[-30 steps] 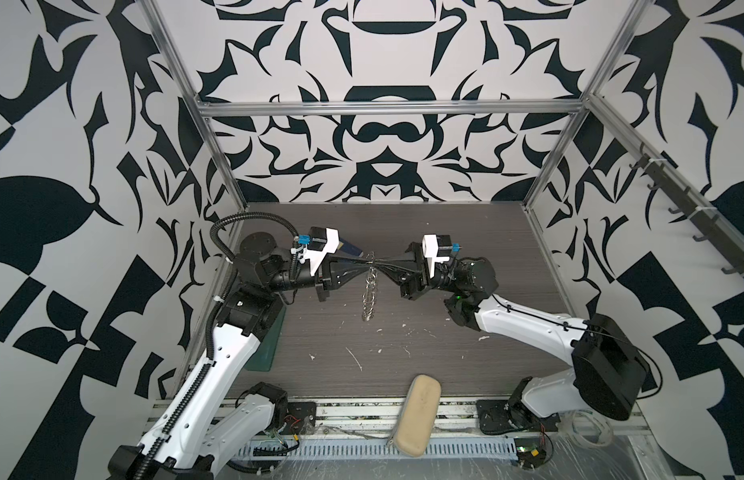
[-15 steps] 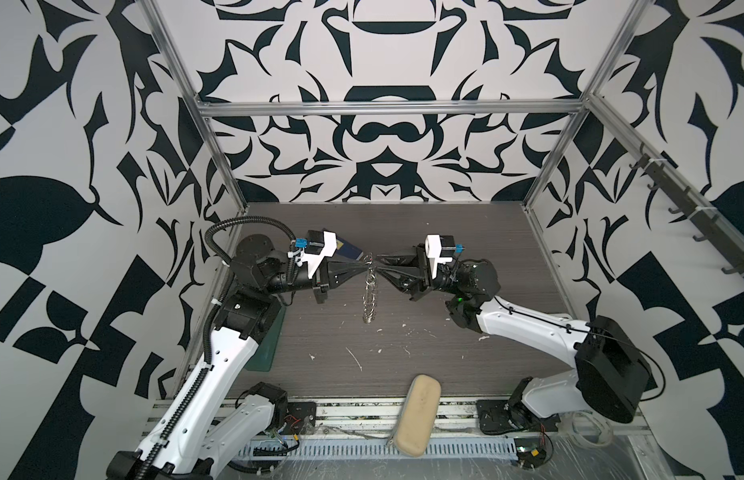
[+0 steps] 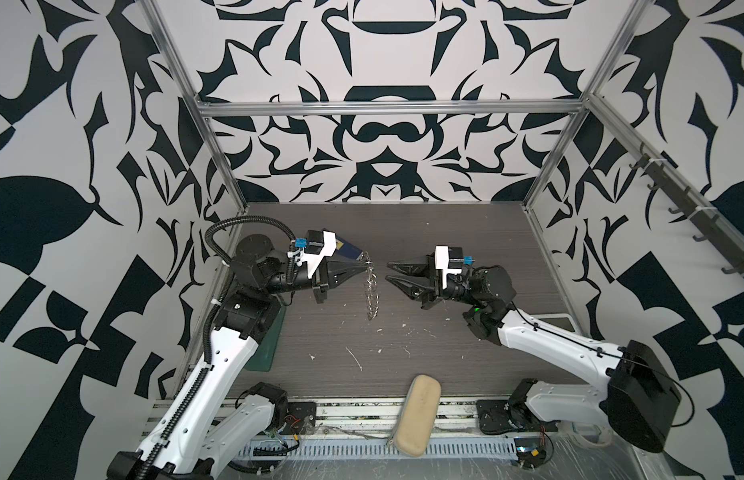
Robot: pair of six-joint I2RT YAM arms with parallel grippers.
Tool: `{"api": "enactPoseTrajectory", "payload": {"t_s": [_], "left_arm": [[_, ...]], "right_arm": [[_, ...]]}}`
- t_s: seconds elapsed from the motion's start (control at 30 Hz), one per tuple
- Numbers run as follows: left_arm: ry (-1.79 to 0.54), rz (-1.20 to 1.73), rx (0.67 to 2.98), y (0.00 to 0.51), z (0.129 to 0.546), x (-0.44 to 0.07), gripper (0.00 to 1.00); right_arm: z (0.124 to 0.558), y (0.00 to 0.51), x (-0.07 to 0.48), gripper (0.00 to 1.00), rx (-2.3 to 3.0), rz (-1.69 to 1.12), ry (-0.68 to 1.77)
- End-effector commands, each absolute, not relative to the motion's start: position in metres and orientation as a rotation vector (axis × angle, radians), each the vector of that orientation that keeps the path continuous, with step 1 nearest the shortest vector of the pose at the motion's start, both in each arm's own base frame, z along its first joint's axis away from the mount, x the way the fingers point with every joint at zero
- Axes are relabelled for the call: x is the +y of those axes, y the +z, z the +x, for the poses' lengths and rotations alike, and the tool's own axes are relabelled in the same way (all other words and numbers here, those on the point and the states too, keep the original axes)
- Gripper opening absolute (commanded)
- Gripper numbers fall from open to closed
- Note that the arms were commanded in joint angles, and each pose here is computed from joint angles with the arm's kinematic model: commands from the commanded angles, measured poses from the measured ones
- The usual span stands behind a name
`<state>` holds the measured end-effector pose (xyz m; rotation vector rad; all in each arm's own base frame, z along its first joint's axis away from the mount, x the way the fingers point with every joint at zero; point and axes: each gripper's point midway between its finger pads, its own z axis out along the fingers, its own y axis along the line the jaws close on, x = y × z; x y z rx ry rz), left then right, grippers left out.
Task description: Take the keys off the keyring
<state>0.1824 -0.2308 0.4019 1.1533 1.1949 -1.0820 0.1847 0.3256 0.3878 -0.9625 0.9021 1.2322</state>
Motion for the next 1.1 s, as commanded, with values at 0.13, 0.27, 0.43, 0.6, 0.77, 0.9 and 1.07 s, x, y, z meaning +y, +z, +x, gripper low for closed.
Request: {"api": "enactPoseTrajectory", "payload": {"t_s": [0.13, 0.27, 0.43, 0.6, 0.77, 0.9, 1.07], "left_arm": [[-1.087, 1.157, 1.18, 0.405, 0.178, -0.229, 0.0], [-1.087, 1.157, 1.181, 0.404, 0.178, -0.229, 0.0], [-1.089, 1.155, 1.182, 0.405, 0.178, -0.229, 0.0], [-1.095, 1.158, 1.181, 0.405, 0.177, -0.229, 0.0], [-1.096, 1.158, 1.179, 0.406, 0.176, -0.229, 0.0], [-1.095, 1.156, 1.179, 0.407, 0.177, -0.229, 0.0], [-1.085, 1.147, 1.182, 0.408, 0.179, -0.228, 0.0]], "right_arm": [[0.186, 0.377, 0.337, 0.34, 0.926, -1.032, 1.133], [0.183, 0.372, 0.347, 0.4, 0.935, -1.078, 1.143], [0.182, 0.374, 0.352, 0.42, 0.916, -1.083, 1.153], [0.184, 0.378, 0.356, 0.43, 0.908, -1.085, 1.164], [0.187, 0.383, 0.359, 0.45, 0.894, -1.069, 1.163], [0.19, 0.386, 0.361, 0.47, 0.884, -1.052, 1.154], [0.193, 0.391, 0.362, 0.5, 0.865, -1.005, 1.113]]}}
